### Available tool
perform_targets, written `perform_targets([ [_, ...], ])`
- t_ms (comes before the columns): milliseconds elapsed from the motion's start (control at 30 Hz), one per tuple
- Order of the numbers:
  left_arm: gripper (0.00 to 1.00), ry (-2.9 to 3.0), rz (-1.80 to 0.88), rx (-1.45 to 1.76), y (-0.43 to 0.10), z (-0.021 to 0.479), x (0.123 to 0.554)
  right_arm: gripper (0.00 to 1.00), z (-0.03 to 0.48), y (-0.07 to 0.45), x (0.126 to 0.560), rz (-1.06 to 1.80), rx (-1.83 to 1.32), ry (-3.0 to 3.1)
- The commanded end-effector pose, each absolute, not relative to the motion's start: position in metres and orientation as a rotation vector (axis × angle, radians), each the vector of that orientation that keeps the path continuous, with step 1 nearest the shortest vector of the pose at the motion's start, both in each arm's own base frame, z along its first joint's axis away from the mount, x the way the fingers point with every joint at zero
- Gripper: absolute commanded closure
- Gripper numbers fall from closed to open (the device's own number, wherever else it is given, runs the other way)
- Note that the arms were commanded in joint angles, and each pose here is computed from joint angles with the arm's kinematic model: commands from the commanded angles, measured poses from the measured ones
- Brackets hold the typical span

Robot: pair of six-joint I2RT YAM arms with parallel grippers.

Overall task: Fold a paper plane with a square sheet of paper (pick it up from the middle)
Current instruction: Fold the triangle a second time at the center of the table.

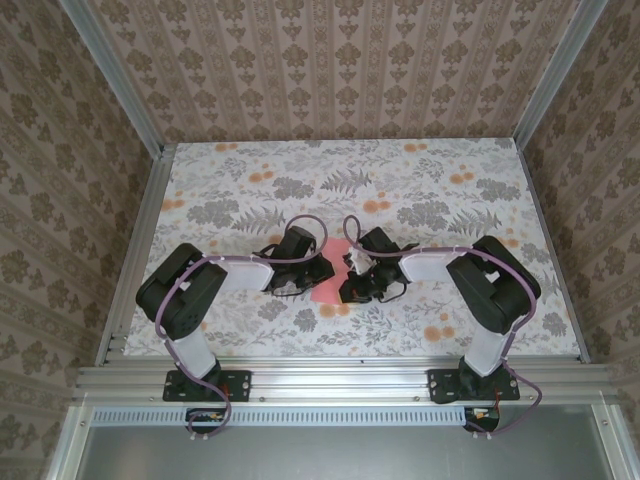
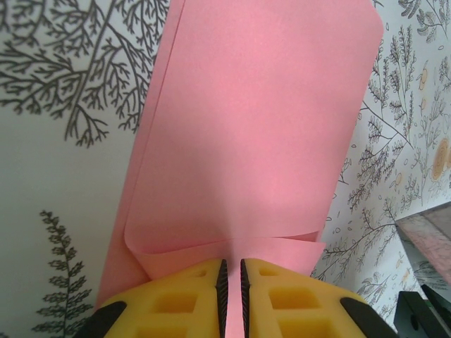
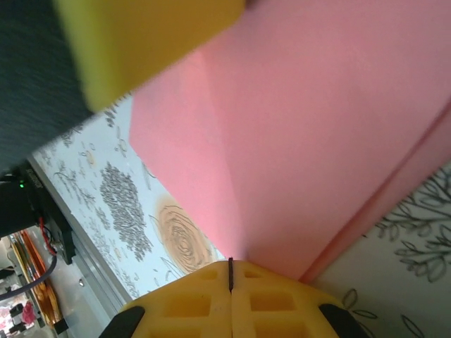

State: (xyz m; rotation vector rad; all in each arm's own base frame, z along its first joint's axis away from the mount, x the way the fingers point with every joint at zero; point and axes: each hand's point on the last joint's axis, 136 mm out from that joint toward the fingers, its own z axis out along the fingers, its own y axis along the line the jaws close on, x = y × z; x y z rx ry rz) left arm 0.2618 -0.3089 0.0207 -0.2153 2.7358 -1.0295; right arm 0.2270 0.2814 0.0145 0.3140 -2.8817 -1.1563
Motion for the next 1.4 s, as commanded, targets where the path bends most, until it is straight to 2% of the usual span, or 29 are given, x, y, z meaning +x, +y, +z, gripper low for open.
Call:
perform_targets([
  [0, 0.83, 2.837, -0.892, -0.210, -0.293, -0.004, 0.247, 0.93, -0.008, 0.270, 0.213, -1.049, 0.242, -2.854],
  [167, 0.83, 2.839, -0.888, -0.206, -0.293, -0.004, 0.247, 0.93, -0.024, 0.260, 0.206, -0.969, 0.209, -2.851],
  [433, 0.83, 2.841, -0.887, -0.202, -0.292, -0.004, 0.246, 0.94, 0.011, 0.270, 0.212, -1.136, 0.236, -2.857],
  [633, 0.83, 2.843, -0.885, -0.199, -0.293, -0.004, 0.246, 0.94, -0.013, 0.256, 0.208, -1.006, 0.186, -2.855],
  [867, 0.83, 2.840, -0.885, -0.193, -0.294, -0.002, 0.246, 0.94, 0.052, 0.279, 0.235, -1.244, 0.243, -2.911],
  [967, 0.83, 2.837, -0.888, -0.187, -0.296, -0.001, 0.246, 0.93, 0.061, 0.288, 0.246, -1.308, 0.232, -2.917],
  [1167, 0.83, 2.836, -0.891, -0.181, -0.297, 0.000, 0.246, 0.94, 0.031, 0.290, 0.250, -1.254, 0.165, -2.887],
  [1367, 0.83, 2.824, -0.895, -0.162, -0.299, 0.006, 0.249, 0.95, -0.010, 0.266, 0.234, -1.032, 0.121, -2.911],
])
